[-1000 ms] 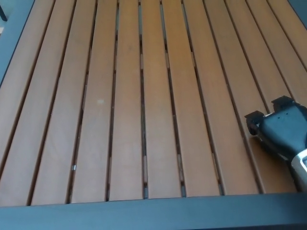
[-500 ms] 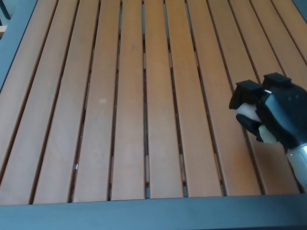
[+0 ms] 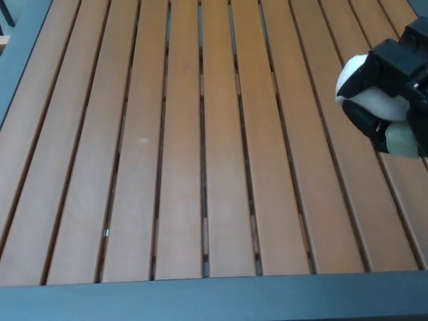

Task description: The robot uses its right hand to pick up the emotional support dumpling kept on the square table outside, turn around and walk towards the round table and place it in middle of the desk

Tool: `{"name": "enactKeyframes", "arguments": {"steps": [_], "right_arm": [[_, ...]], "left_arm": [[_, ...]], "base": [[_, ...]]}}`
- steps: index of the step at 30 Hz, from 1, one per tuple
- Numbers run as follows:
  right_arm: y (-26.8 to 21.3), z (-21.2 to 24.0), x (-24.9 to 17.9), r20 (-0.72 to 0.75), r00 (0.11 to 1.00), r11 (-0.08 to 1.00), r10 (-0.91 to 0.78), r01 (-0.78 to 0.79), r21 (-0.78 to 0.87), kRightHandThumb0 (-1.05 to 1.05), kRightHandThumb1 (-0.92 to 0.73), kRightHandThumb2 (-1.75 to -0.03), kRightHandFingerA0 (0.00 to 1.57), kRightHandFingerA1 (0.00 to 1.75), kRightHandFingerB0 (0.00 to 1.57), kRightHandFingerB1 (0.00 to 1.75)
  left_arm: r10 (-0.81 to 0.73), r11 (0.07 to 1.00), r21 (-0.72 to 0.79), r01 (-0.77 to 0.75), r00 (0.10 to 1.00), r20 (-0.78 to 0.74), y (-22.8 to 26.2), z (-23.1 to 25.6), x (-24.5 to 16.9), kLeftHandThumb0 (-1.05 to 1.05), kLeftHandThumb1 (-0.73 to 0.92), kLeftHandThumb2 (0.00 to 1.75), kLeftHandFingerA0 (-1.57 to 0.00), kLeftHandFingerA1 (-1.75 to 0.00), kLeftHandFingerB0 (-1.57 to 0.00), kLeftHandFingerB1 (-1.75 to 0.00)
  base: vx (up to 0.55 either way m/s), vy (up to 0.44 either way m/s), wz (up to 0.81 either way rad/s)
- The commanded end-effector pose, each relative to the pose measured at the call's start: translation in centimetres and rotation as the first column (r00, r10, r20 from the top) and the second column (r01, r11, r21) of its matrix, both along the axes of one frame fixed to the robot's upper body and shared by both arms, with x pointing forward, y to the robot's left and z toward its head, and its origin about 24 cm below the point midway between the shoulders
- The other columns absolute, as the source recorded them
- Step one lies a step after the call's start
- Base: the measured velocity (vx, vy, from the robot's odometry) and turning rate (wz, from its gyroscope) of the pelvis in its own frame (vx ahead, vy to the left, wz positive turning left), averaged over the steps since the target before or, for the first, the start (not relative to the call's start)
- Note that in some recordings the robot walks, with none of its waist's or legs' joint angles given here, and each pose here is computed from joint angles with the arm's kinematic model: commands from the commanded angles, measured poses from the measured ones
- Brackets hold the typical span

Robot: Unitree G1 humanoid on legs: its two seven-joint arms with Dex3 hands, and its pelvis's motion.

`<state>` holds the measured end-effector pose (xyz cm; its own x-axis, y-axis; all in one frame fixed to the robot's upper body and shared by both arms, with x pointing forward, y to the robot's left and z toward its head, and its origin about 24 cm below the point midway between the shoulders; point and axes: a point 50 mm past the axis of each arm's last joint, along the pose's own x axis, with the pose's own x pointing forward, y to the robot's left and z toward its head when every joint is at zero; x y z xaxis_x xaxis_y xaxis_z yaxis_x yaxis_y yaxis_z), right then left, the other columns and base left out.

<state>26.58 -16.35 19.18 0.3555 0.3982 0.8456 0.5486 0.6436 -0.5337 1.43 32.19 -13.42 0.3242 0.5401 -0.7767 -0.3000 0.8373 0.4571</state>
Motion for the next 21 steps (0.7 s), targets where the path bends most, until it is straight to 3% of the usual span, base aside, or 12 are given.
{"name": "enactKeyframes", "arguments": {"steps": [1, 5, 12, 13, 17, 18, 19, 20, 21], "right_arm": [[0.8, 0.1, -2.6, -0.014, 0.983, 0.952, 0.185, -0.176, 0.249, -0.03, -0.41, -1.3, 0.95, 1.61, 0.93, 1.22], [1.8, -1.0, -4.5, -0.084, 0.958, 0.9, 0.274, -0.225, 0.375, -0.02, -0.5, -1.24, 0.92, 1.62, 0.9, 1.24], [1.6, -2.8, -5.9, -0.195, 0.929, 0.908, 0.314, -0.234, 0.347, -0.03, -0.51, -1.18, 1.0, 1.57, 0.92, 1.25], [1.5, -3.2, -6.4, -0.225, 0.918, 0.915, 0.326, -0.246, 0.321, -0.03, -0.53, -1.17, 0.91, 1.62, 0.88, 1.28], [1.5, -3.3, -6.6, -0.244, 0.911, 0.916, 0.334, -0.252, 0.312, -0.03, -0.53, -1.17, 0.91, 1.62, 0.88, 1.28], [1.7, -3.5, -7.2, -0.251, 0.909, 0.92, 0.334, -0.256, 0.297, -0.05, -0.55, -1.19, 1.2, 1.31, 0.98, 1.13], [1.9, -3.6, -7.6, -0.255, 0.908, 0.923, 0.333, -0.259, 0.285, -0.05, -0.55, -1.19, 1.2, 1.31, 0.98, 1.13], [2.1, -3.8, -8.0, -0.258, 0.905, 0.925, 0.337, -0.267, 0.273, -0.04, -0.5, -1.25, 0.95, 1.64, 0.91, 1.33], [2.1, -3.8, -8.1, -0.257, 0.904, 0.923, 0.343, -0.273, 0.272, -0.04, -0.5, -1.25, 0.95, 1.64, 0.91, 1.33]], "left_arm": [[-0.023, 0.999, 0.048, 0.018, 0.995, 0.097, 0.9, 0.8, 1.4, -0.21, 0.58, 0.59, -0.78, -0.82, -0.82, -0.69], [-0.029, 0.998, 0.059, 0.023, 0.995, 0.096, 0.9, 0.9, 1.6, -0.26, 0.58, 0.57, -0.78, -0.81, -0.8, -0.65], [-0.037, 0.998, 0.059, 0.031, 0.994, 0.103, 1.0, 0.9, 1.8, -0.24, 0.6, 0.59, -0.78, -0.83, -0.82, -0.67], [-0.031, 0.998, 0.057, 0.025, 0.994, 0.102, 0.9, 0.9, 1.8, -0.25, 0.62, 0.58, -0.77, -0.84, -0.81, -0.65], [-0.028, 0.998, 0.057, 0.022, 0.994, 0.102, 0.9, 0.9, 1.8, -0.25, 0.62, 0.58, -0.77, -0.84, -0.81, -0.65], [-0.023, 0.998, 0.056, 0.017, 0.994, 0.109, 1.0, 1.0, 1.8, -0.21, 0.58, 0.59, -0.8, -0.87, -0.83, -0.68], [-0.019, 0.998, 0.056, 0.013, 0.993, 0.114, 1.1, 1.0, 1.9, -0.21, 0.58, 0.59, -0.8, -0.87, -0.83, -0.68], [-0.018, 0.998, 0.055, 0.011, 0.992, 0.124, 1.2, 1.1, 1.9, -0.21, 0.58, 0.61, -0.8, -0.91, -0.83, -0.71], [-0.02, 0.998, 0.054, 0.013, 0.992, 0.128, 1.2, 1.1, 1.9, -0.21, 0.58, 0.61, -0.8, -0.91, -0.83, -0.71]], "base": [[0.0, 0.0, 0.0], [0.0, 0.0, 0.0], [0.0, 0.0, 0.0], [0.0, 0.0, 0.0], [0.0, 0.0, 0.06], [0.0, 0.0, 0.14], [0.0, 0.0, 0.0], [-0.14, -0.028, 0.18], [-0.15, -0.031, 0.13]]}}
